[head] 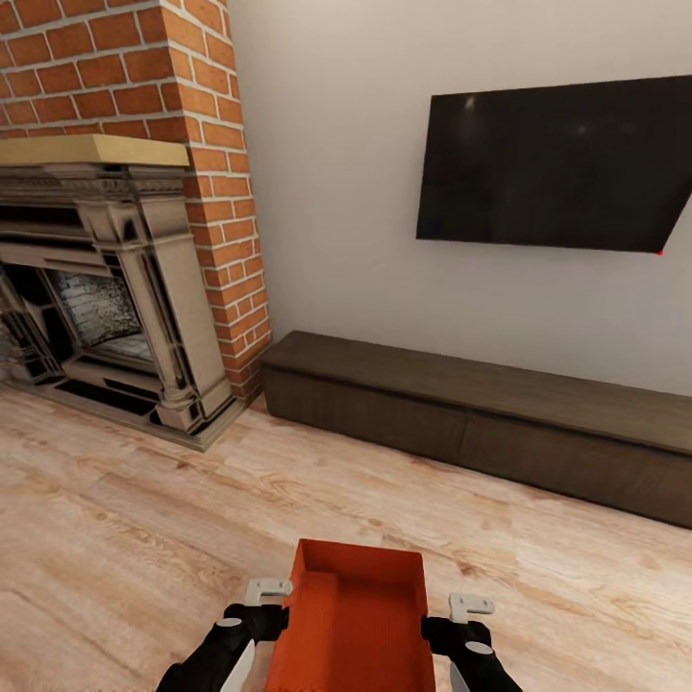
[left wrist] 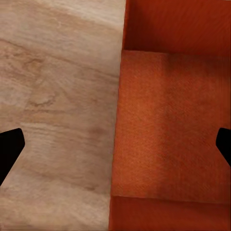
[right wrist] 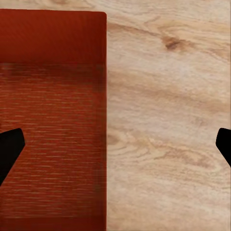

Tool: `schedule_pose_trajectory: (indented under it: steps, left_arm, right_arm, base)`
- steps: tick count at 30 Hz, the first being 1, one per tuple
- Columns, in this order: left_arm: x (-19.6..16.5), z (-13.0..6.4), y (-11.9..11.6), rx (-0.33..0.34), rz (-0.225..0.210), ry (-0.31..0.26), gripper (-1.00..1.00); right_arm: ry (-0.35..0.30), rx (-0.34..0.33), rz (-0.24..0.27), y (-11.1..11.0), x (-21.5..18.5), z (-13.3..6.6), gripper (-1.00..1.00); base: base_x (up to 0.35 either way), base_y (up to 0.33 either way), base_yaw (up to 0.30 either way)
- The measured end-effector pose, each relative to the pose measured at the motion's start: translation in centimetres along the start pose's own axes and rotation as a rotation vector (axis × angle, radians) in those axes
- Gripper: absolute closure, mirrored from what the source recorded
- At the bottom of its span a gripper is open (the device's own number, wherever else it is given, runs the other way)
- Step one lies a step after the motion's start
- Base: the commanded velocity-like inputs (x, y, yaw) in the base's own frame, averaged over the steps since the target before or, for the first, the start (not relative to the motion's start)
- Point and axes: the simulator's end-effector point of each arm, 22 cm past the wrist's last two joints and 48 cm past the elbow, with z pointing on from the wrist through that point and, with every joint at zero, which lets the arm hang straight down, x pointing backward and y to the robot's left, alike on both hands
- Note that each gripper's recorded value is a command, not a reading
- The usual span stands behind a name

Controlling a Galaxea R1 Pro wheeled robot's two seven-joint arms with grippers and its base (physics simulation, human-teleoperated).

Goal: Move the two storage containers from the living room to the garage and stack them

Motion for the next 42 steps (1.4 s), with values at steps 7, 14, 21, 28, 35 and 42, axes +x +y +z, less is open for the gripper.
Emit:
schedule_pose_trajectory:
  steps: [7,14,21,28,35,42]
  left_arm:
    - [0.5,0.2,0.0,-0.001,0.001,0.010,-1.00]
    - [0.1,0.4,-0.1,-0.003,-0.011,0.003,-1.00]
    - [0.6,0.6,-0.1,-0.003,-0.013,0.020,-1.00]
    - [1.8,1.6,-0.2,0.002,-0.011,0.032,-1.00]
    - [3.3,2.9,-0.2,0.002,-0.010,0.043,-1.00]
    - [4.8,4.1,-0.1,0.001,-0.008,0.056,-1.00]
  right_arm:
    - [0.011,0.001,0.000,0.0,0.5,0.2,-1.00]
    - [0.021,0.001,-0.002,0.0,1.0,0.4,-1.00]
    - [0.031,0.003,-0.003,-0.1,1.5,0.6,-1.00]
    - [0.042,0.003,-0.004,0.0,2.7,1.5,-1.00]
    - [0.052,0.003,-0.005,0.1,4.2,2.7,-1.00]
    - [0.060,0.003,-0.007,0.1,5.6,3.8,-1.00]
  base:
    - [0.000,0.000,0.140]
    - [0.000,0.000,0.140]
    - [0.000,0.000,0.140]
    - [0.000,0.000,0.140]
    - [0.000,0.000,0.140]
    - [0.000,0.000,0.139]
